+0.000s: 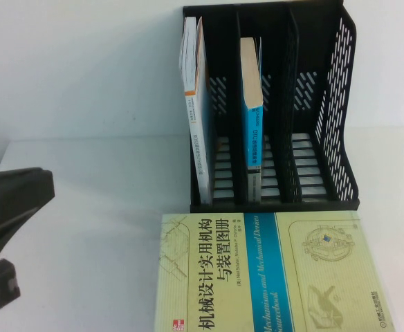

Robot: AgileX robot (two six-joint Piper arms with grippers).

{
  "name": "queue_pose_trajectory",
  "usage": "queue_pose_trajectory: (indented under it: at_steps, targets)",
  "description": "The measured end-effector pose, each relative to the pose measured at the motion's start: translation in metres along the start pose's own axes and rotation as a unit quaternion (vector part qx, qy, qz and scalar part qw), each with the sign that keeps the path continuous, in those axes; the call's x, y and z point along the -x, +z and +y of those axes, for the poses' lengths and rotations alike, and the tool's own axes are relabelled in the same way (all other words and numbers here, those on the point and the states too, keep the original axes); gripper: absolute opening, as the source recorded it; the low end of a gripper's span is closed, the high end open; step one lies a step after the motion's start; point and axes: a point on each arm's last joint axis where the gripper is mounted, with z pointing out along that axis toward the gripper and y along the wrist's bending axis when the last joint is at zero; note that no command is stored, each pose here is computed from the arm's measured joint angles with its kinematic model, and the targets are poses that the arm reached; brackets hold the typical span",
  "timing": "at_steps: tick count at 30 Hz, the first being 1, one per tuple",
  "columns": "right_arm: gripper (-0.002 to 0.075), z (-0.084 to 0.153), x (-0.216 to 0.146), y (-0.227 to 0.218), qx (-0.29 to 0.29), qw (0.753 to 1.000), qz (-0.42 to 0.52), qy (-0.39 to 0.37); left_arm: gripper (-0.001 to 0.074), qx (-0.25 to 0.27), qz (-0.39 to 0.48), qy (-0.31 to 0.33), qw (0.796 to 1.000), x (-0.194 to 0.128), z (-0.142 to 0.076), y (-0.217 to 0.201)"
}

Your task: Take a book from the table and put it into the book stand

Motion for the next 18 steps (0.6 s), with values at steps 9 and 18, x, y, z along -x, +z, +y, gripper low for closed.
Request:
queue_pose_trajectory:
  at_steps: [9,18]
  targets:
    - [-0.0003,0.000,0.000,0.000,0.000,1.000,0.001,0.000,0.0006,0.107,0.004,-0.035,0.994,-0.075,0.038,-0.007]
    - [-0.0003,0.000,0.000,0.000,0.000,1.000,0.001,0.001,0.0005,0.238,-0.133,-0.055,0.960,-0.181,0.075,-0.015]
